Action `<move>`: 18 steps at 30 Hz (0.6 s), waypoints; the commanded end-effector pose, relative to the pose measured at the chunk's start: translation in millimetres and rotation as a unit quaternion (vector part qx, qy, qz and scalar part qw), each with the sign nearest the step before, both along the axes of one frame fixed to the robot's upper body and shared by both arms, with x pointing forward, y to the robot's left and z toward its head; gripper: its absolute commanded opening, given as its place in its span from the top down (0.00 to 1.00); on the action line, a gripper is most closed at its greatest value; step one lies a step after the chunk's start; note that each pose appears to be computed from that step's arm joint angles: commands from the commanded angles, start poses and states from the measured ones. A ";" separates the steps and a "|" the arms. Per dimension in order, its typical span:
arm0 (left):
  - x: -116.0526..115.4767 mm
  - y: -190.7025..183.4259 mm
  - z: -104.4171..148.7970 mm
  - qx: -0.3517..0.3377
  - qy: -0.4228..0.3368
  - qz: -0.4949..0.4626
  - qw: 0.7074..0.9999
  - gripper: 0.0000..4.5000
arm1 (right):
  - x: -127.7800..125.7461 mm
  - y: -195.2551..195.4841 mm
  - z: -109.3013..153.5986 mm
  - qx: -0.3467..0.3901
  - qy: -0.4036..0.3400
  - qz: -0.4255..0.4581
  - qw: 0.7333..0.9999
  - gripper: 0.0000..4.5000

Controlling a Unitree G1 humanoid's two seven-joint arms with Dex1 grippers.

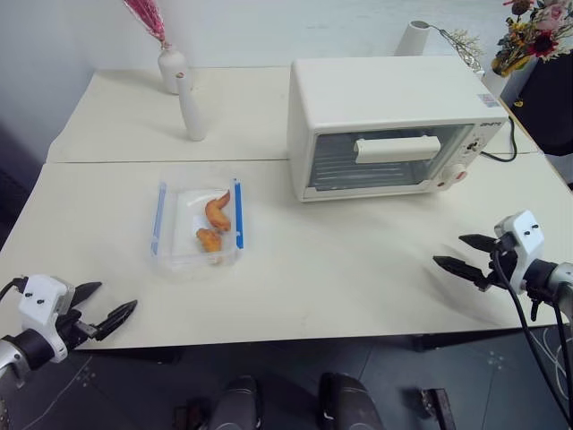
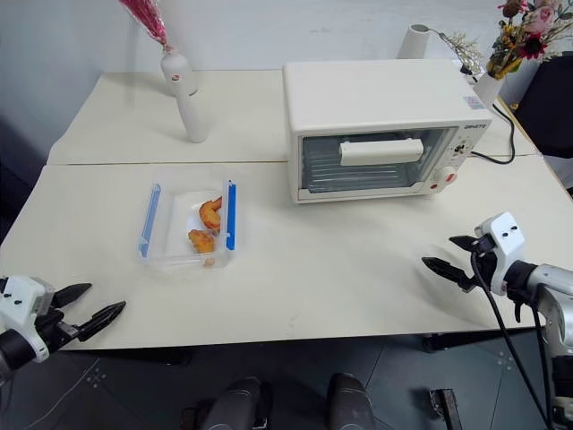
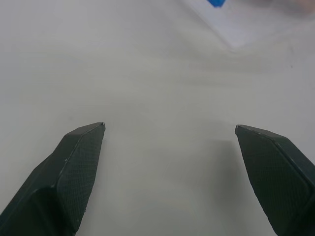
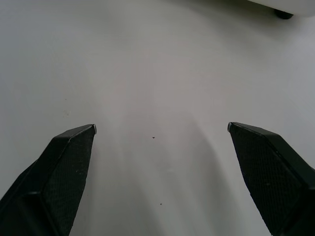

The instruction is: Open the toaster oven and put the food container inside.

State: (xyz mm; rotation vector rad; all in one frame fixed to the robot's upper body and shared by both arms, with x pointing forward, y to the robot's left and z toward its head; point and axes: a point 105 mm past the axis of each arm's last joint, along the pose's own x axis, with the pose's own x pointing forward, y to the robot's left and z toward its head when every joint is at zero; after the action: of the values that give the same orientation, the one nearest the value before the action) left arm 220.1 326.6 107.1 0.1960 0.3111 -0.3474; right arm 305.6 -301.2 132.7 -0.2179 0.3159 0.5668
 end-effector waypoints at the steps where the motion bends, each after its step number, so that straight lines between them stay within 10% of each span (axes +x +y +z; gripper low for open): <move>1: 1.3 5.9 4.7 0.018 -0.005 0.008 1.000 0.00 | 2.3 1.4 15.1 -0.016 -0.023 0.009 1.000 0.01; 18: 6.0 -7.0 17.2 -0.016 -0.004 -0.006 1.000 0.00 | 9.4 8.8 22.9 -0.008 -0.023 0.018 1.000 0.01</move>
State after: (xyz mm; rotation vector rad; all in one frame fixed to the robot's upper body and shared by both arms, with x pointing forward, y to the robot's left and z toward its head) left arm 224.0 322.6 102.9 0.1445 0.3491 -0.3396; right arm 311.5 -291.8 136.9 -0.2128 0.3210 0.6016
